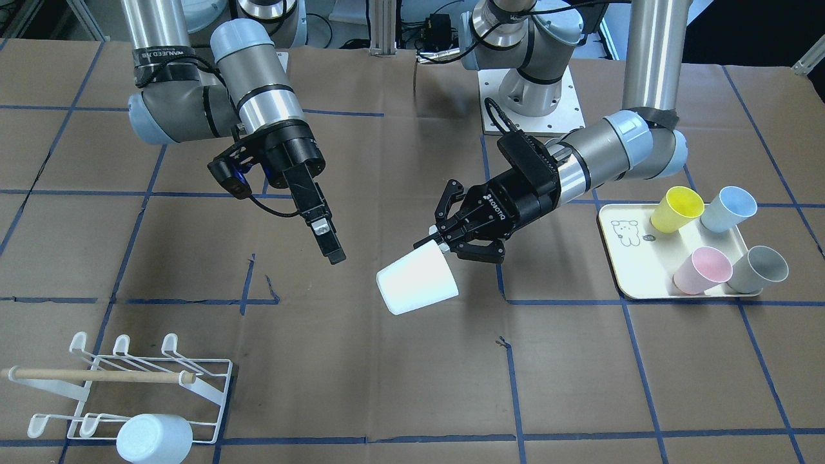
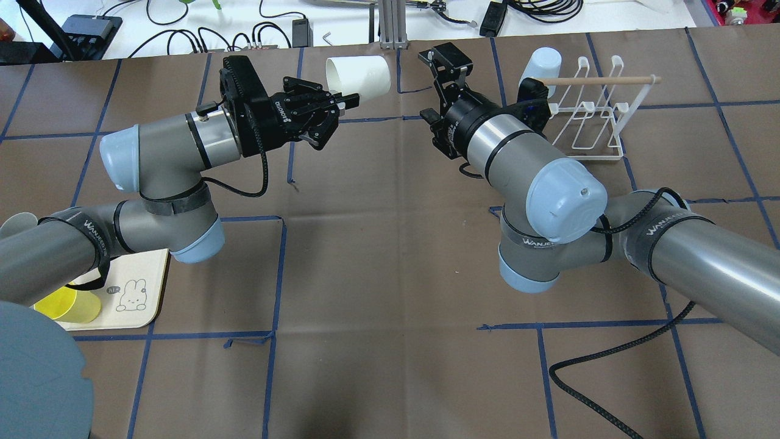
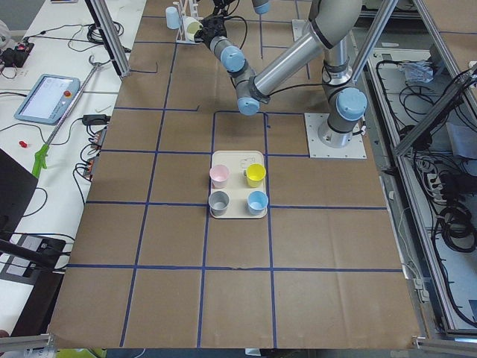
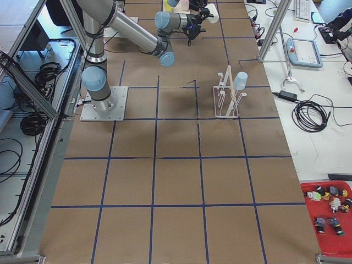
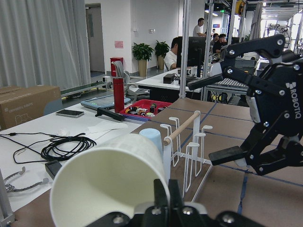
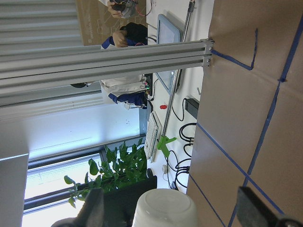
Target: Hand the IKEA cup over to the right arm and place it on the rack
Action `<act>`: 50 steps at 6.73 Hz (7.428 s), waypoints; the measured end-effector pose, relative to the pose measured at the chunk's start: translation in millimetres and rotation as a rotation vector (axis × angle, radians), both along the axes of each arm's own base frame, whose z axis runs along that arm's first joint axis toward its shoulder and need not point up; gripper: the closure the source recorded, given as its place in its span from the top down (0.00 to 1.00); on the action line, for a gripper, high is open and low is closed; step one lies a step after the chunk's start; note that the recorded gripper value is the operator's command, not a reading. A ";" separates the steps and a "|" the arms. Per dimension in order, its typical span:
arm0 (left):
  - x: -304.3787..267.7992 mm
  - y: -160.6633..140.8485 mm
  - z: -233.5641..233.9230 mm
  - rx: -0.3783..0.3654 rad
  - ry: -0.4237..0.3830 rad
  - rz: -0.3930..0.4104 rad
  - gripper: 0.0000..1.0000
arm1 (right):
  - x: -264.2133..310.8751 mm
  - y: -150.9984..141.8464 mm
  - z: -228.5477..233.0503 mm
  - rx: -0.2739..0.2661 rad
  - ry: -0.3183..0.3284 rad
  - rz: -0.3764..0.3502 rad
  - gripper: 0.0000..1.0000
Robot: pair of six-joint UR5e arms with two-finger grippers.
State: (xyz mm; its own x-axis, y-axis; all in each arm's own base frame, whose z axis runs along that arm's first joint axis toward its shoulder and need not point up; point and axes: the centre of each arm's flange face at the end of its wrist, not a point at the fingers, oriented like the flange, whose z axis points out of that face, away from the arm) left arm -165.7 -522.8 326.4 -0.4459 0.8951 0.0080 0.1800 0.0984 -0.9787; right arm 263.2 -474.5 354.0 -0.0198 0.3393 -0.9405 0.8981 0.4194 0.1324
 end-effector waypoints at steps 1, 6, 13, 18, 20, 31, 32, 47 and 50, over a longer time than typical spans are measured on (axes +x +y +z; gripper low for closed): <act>-2.0 0.6 0.0 0.000 0.000 -0.004 0.03 | 13.7 -2.6 -3.2 0.008 -0.016 0.015 0.99; -6.2 2.2 0.8 -0.001 0.000 -0.011 0.04 | 33.0 -11.9 -4.5 0.052 -0.082 0.020 0.99; -6.3 1.6 0.7 -0.002 0.000 -0.012 0.06 | 53.7 -42.5 -12.8 0.051 -0.095 0.036 0.99; -6.1 1.6 0.9 -0.002 0.000 -0.011 0.08 | 60.7 -45.5 -18.3 0.065 -0.109 0.039 0.80; -6.4 1.7 1.1 -0.002 0.000 -0.012 0.08 | 61.3 -45.1 -18.0 0.062 -0.109 0.039 0.61; 28.0 -6.1 12.8 0.009 0.021 0.053 0.99 | 59.4 -45.9 -12.8 0.049 -0.109 0.037 0.42; 49.9 -8.6 14.6 0.007 0.029 0.084 0.99 | 51.0 -51.7 -11.1 0.041 -0.103 0.026 0.39; 37.2 -30.5 165.4 1.020 -0.778 0.859 0.99 | -266.0 -148.7 13.5 -0.446 1.339 0.168 0.28; 36.0 15.6 136.4 1.143 -0.816 0.872 1.00 | -325.0 -188.4 -17.5 -0.429 1.455 0.299 0.28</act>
